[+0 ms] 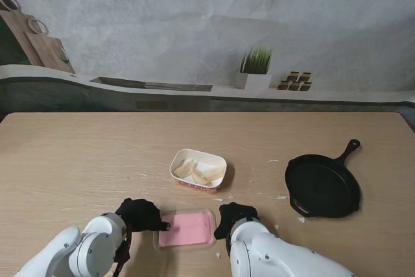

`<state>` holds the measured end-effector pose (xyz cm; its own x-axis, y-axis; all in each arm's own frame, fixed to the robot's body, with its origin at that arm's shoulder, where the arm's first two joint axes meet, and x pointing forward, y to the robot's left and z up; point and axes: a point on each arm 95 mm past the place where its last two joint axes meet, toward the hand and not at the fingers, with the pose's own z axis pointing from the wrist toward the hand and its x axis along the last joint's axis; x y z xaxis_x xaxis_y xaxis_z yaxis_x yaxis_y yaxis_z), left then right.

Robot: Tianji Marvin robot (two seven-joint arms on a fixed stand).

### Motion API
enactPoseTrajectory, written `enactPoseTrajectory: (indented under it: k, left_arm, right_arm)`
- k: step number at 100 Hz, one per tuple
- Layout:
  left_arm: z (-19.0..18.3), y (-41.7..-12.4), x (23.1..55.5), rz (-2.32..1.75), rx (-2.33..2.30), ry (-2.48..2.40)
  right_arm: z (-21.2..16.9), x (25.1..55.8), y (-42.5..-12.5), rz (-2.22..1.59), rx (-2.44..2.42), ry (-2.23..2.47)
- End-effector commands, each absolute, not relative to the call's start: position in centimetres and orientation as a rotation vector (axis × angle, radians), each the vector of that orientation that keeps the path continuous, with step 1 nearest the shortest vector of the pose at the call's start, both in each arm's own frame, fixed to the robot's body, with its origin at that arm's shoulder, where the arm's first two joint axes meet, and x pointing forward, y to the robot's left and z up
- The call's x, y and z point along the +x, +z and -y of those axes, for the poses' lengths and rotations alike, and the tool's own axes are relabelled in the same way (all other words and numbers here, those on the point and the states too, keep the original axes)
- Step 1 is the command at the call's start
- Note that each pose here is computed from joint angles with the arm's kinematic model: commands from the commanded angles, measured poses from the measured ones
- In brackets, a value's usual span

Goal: Load dumplings into a food container

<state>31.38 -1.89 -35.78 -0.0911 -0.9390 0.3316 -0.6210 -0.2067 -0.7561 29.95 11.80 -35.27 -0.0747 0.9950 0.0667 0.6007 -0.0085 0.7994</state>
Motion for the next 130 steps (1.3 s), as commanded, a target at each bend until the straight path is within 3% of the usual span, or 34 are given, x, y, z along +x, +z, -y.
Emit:
enactPoseTrajectory:
  k: [1, 35, 85, 130]
  left_arm:
    - [2.1, -36.4, 30.6, -1.689, -1.864, -1.209]
    - [0.4, -34.5, 29.6, -1.619, -1.758, -1.289]
    - [1.4, -37.0, 31.1, -1.771, -1.775, -1.092]
    - [2.5, -37.5, 30.9, -1.751, -1.896, -1.117]
  right_arm:
    - [-12.1, 29.5, -35.6, -1.748, 1.675, 0.932]
    - [-12.2, 30.0, -35.4, -1.734, 1.673, 0.935]
    - [-13.0, 31.3, -35.1, -1.726, 1.648, 0.919]
    - [-14.4, 30.4, -34.3, -1.717, 1.803, 0.908]
